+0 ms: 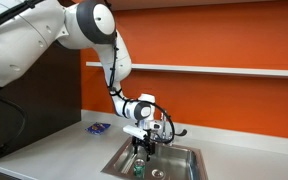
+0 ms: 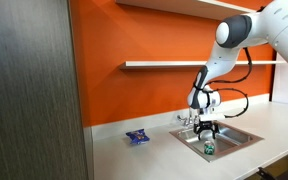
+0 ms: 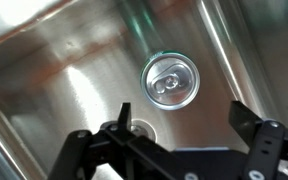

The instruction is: Pick up the can and put it in the sink

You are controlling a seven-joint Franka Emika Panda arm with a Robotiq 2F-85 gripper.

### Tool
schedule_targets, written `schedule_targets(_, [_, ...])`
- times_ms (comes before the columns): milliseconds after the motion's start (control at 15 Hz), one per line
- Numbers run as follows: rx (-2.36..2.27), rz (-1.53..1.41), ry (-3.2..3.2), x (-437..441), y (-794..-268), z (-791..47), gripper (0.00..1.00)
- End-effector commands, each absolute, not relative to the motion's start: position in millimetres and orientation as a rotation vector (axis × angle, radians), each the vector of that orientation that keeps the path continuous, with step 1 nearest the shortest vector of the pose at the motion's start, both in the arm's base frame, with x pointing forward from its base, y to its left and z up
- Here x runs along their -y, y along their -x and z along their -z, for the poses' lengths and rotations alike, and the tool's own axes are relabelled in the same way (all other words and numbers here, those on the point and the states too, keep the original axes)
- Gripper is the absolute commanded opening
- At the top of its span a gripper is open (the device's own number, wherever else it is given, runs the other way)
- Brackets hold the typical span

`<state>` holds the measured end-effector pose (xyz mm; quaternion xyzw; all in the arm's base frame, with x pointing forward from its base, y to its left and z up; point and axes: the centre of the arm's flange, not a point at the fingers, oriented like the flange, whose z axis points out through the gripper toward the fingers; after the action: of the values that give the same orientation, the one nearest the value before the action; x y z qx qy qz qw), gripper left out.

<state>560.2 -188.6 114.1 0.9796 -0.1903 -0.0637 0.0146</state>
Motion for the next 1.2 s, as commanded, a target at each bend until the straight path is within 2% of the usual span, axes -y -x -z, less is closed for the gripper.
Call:
schedule_targets(0, [0.618,0.179,-3.044,181,-547,-139,1.00])
schedule_targets(1133, [0.554,0.213,-3.039,134,-477,-182,1.00])
